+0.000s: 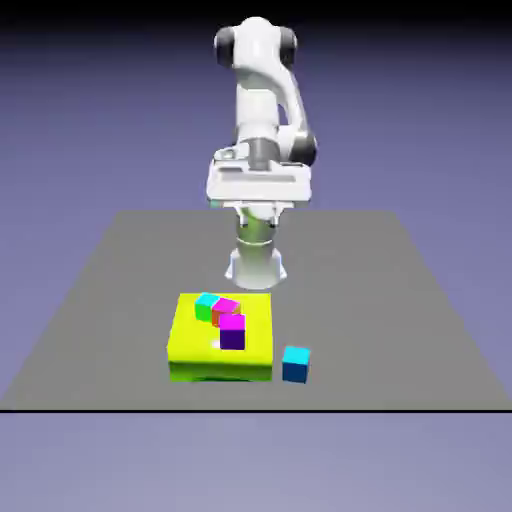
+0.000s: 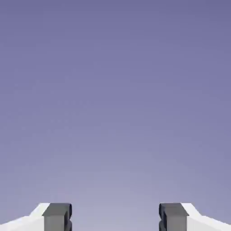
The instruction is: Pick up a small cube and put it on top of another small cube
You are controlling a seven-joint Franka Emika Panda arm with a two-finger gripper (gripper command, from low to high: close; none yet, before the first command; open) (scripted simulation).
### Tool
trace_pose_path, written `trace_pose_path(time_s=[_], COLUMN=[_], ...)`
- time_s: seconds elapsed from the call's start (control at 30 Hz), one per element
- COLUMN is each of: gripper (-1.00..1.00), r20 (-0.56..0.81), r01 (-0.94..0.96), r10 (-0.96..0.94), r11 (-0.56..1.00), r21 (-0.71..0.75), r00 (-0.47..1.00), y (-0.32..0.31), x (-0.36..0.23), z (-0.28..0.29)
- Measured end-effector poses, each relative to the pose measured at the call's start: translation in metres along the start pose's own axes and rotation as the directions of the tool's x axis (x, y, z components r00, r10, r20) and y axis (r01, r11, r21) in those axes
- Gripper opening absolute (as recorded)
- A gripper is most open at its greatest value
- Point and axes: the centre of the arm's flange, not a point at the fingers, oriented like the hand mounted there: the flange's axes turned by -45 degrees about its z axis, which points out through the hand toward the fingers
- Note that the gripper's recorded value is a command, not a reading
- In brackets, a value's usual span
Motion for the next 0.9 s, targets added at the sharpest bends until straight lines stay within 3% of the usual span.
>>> trace_pose_path(time_s=[0.2,0.4,0.6,0.77,0.9], gripper=[0.0,0.0,0.0,0.0,0.0], r20=[0.241,0.407,0.486,0.488,0.493], r01=[0.291,0.533,0.674,0.694,0.694], r10=[-0.314,-0.614,-0.818,-0.872,-0.866], r11=[0.948,0.789,0.548,0.32,0.304], r21=[0.129,0.304,0.495,0.645,0.653], r00=[0.918,0.676,0.308,-0.052,-0.084], y=[-0.044,-0.089,-0.128,-0.153,-0.15], x=[-0.01,-0.038,-0.08,-0.119,-0.131], z=[0.07,0.135,0.192,0.233,0.245])
